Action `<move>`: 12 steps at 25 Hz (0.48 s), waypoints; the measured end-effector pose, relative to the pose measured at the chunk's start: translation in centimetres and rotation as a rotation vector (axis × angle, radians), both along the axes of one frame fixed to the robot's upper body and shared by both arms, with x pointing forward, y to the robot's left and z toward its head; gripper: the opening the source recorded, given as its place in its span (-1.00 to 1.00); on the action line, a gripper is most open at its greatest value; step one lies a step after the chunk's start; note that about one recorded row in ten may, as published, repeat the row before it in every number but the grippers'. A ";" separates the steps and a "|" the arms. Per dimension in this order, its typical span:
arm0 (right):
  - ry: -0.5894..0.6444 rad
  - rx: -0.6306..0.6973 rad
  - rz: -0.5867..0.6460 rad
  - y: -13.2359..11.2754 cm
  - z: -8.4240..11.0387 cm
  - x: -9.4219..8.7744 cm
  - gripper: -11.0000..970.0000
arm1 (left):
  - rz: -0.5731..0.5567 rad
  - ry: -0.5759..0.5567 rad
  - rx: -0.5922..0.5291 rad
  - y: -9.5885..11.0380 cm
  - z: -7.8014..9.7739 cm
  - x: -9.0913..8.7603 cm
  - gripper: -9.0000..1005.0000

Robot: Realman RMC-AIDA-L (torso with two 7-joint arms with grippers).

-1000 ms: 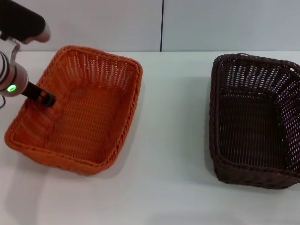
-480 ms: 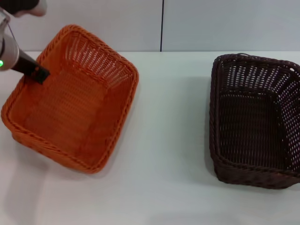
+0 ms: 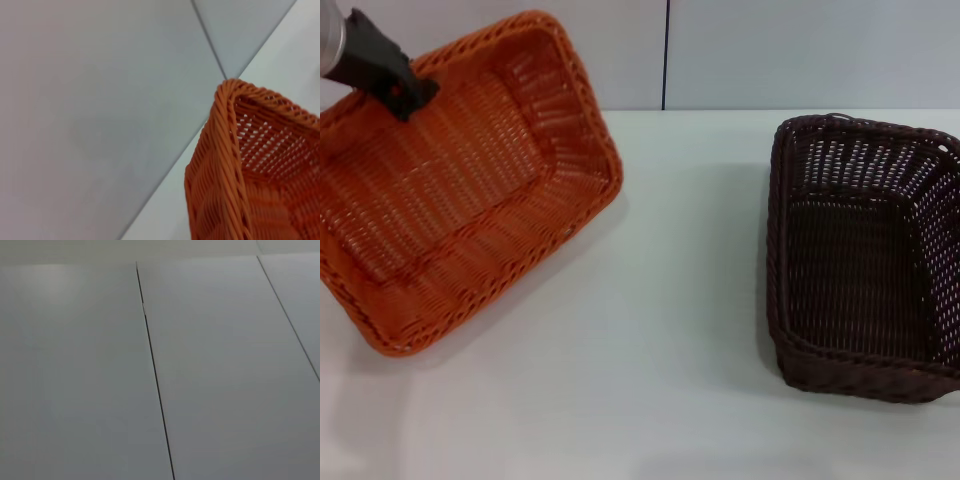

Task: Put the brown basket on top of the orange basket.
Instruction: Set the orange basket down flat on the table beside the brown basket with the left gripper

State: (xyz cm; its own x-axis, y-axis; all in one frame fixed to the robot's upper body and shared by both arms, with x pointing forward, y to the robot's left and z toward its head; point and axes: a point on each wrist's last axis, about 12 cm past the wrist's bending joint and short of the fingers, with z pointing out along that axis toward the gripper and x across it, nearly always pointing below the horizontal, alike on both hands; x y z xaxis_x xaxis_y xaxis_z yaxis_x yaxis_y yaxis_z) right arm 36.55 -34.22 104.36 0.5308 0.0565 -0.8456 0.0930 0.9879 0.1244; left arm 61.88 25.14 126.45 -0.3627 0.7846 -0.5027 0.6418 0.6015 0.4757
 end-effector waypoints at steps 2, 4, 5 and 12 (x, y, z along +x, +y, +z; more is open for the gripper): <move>-0.003 -0.001 0.000 0.0 0.0 -0.1 0.69 | -0.044 -0.014 0.031 -0.4 0.7 -0.1 -0.65; -0.004 -0.001 0.000 0.0 0.0 -0.1 0.69 | -0.084 -0.018 0.058 -0.8 1.2 -0.2 -0.65; -0.005 -0.001 0.000 0.0 0.0 -0.1 0.69 | -0.110 -0.021 0.075 -1.1 1.5 -0.2 -0.65; -0.015 -0.005 -0.003 0.0 0.1 -0.4 0.70 | -0.355 -0.029 0.172 -2.7 1.8 -0.8 -0.65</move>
State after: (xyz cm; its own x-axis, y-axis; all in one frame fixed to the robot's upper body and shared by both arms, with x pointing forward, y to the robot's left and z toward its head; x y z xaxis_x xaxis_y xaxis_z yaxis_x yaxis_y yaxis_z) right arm 36.13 -34.25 104.49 0.5436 0.0508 -0.8378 0.0943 0.9882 0.1211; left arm 61.03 22.41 128.27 -0.0410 0.9324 -0.3592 0.7803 0.2545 0.5713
